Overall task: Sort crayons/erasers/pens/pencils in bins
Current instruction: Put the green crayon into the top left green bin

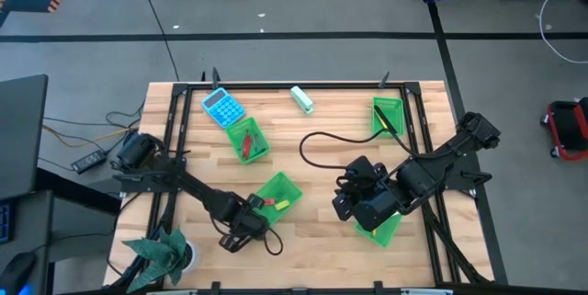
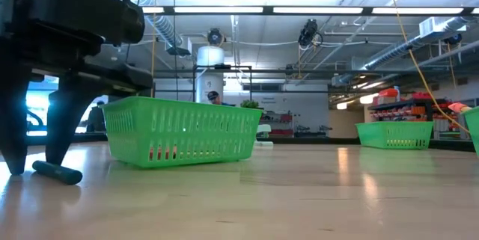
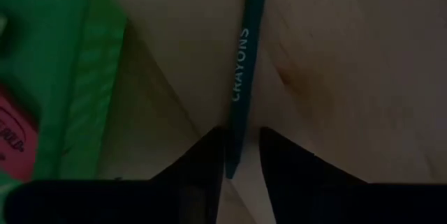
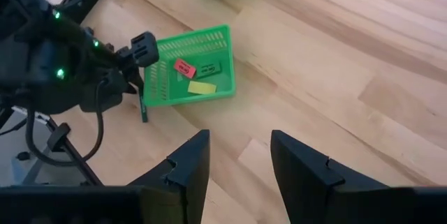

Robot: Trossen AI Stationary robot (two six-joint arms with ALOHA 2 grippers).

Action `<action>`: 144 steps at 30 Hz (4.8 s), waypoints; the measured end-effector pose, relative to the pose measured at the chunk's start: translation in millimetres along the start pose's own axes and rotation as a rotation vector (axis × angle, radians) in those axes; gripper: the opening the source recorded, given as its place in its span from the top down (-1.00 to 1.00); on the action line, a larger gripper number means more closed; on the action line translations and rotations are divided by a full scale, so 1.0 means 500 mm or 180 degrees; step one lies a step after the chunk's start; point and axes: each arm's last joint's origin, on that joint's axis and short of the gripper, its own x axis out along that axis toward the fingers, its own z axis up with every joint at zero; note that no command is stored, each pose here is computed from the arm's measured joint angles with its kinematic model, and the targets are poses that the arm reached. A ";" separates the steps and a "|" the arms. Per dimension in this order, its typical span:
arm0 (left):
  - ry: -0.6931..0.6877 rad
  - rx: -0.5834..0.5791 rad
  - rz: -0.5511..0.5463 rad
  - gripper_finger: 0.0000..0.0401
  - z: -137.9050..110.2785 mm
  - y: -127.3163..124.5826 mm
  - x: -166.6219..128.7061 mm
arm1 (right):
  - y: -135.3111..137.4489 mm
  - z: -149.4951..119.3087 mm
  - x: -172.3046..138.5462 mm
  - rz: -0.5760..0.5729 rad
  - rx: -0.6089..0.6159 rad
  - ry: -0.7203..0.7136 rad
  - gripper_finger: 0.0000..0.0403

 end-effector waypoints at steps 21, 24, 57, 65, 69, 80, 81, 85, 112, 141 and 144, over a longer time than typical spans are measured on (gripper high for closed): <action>-0.0104 -0.0405 0.0026 0.90 0.053 -0.032 -0.046 | -0.008 0.003 -0.001 -0.0132 -0.0066 -0.0198 0.22; -0.0136 -0.0469 0.0032 0.85 0.060 -0.039 -0.054 | -0.008 0.004 -0.001 -0.0133 -0.0048 -0.0211 0.22; -0.0825 -0.1418 -0.0641 0.95 0.079 0.078 -0.293 | -0.059 0.015 -0.091 0.0053 -0.0176 -0.0516 0.22; -0.1104 -0.0982 -0.0999 0.79 0.133 -0.080 -0.255 | -0.045 0.001 -0.069 -0.0066 -0.0325 -0.0527 0.22; -0.0902 -0.0963 -0.0795 0.72 0.141 -0.131 -0.193 | -0.041 -0.004 -0.062 -0.0090 -0.0328 -0.0517 0.22; -0.0967 -0.1283 -0.0722 0.47 0.177 -0.206 -0.056 | -0.040 -0.004 -0.061 -0.0069 -0.0143 -0.0512 0.22; -0.0936 -0.1318 -0.0684 0.44 0.175 -0.209 -0.048 | -0.039 -0.005 -0.061 -0.0064 -0.0128 -0.0498 0.22; -0.0901 -0.1392 -0.0498 0.37 0.171 -0.212 -0.030 | -0.036 -0.005 -0.061 -0.0011 0.0051 -0.0491 0.22; -0.0659 -0.1189 -0.0036 0.32 0.154 -0.208 0.018 | -0.028 -0.024 -0.072 0.0159 0.0033 -0.0445 0.22; -0.0416 -0.1150 0.0281 0.41 0.142 -0.188 0.037 | -0.033 -0.023 -0.072 0.0078 -0.0051 -0.0477 0.22; -0.0414 -0.1152 0.0291 0.44 0.141 -0.187 0.037 | -0.033 -0.023 -0.072 0.0078 -0.0051 -0.0477 0.22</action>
